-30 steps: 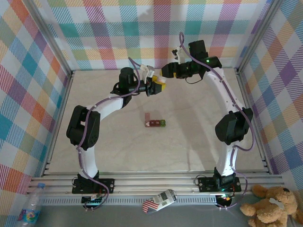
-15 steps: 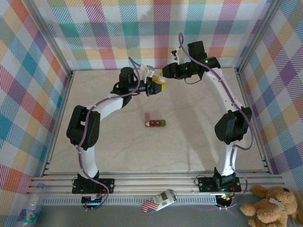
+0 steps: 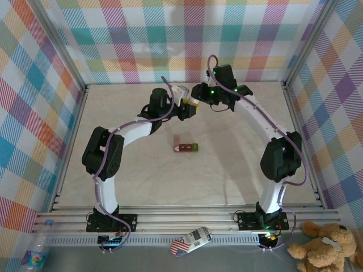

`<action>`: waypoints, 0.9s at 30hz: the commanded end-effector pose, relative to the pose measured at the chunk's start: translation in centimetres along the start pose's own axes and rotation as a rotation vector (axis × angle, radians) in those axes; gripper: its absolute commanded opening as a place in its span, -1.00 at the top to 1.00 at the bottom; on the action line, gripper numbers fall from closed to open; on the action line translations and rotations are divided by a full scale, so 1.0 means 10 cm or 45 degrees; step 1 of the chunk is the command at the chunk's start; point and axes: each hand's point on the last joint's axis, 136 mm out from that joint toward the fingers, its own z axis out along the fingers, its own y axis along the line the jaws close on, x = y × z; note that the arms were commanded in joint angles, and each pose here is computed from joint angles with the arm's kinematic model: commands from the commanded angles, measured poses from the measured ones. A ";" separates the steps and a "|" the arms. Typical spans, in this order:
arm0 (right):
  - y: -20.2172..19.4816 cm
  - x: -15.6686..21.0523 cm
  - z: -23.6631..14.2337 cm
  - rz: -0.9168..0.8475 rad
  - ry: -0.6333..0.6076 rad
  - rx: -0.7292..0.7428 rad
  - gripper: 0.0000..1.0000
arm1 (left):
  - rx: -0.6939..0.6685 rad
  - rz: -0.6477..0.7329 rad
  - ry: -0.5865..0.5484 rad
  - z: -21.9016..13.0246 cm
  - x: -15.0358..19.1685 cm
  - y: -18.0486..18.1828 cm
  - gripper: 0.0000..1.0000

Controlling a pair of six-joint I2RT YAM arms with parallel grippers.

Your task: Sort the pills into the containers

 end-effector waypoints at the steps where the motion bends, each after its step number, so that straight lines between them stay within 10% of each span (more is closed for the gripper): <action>1: 0.04 0.16 0.09 0.122 -0.024 0.047 0.25 | -0.064 0.169 -0.266 -0.06 -0.63 -0.16 1.00; 14: 0.14 -0.23 -0.46 0.052 -0.101 -0.101 -0.32 | -0.088 0.163 -0.290 -0.10 -0.68 -0.03 1.00; 27: 0.19 -0.29 -0.96 -0.411 -0.003 -0.309 -0.51 | 0.346 0.189 -0.137 -0.17 -0.61 -0.39 1.00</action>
